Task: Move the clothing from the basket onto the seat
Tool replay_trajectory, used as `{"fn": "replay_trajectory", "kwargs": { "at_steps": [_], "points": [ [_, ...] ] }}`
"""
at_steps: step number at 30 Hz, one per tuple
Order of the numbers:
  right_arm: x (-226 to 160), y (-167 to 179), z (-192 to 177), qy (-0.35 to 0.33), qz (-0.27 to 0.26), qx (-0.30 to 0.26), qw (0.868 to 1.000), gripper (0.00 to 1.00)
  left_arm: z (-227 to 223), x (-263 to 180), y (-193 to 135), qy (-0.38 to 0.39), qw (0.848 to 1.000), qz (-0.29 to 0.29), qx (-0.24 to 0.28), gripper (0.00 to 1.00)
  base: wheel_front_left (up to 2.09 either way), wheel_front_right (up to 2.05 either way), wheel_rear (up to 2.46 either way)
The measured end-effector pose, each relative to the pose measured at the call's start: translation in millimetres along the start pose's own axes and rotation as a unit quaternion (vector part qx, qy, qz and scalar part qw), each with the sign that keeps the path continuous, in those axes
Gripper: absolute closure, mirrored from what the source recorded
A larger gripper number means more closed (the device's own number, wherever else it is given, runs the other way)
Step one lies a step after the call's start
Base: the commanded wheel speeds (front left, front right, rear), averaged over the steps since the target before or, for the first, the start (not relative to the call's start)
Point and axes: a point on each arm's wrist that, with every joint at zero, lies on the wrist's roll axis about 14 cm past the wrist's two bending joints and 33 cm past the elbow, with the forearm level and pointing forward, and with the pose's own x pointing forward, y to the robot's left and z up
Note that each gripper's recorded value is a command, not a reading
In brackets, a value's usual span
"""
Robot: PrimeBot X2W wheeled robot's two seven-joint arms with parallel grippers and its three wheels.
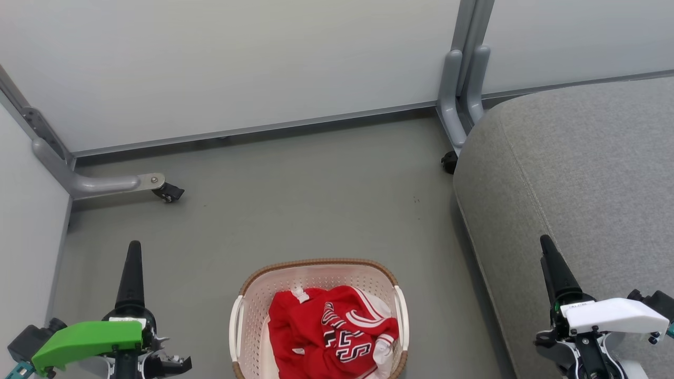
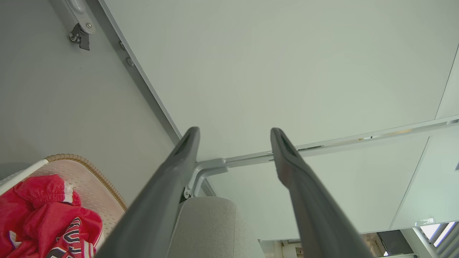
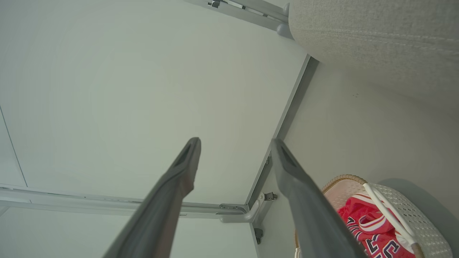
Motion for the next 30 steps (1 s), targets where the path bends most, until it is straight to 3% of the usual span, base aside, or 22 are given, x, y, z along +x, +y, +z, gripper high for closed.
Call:
{"fn": "replay_trajectory", "kwargs": {
  "at_steps": [13, 30],
  "points": [
    [3, 16, -7, 0.002, 0.027, -0.107, 0.994, 0.0, -2, 3, -16, -0.007, 0.992, -0.015, 0.123, 0.0, 0.0, 0.0, 0.0],
    [8, 36, -24, 0.01, 0.069, -0.245, 0.967, 0.0, -16, 6, -32, -0.009, 0.953, -0.036, 0.3, 0.0, 0.0, 0.0, 0.0]
  ]
}}
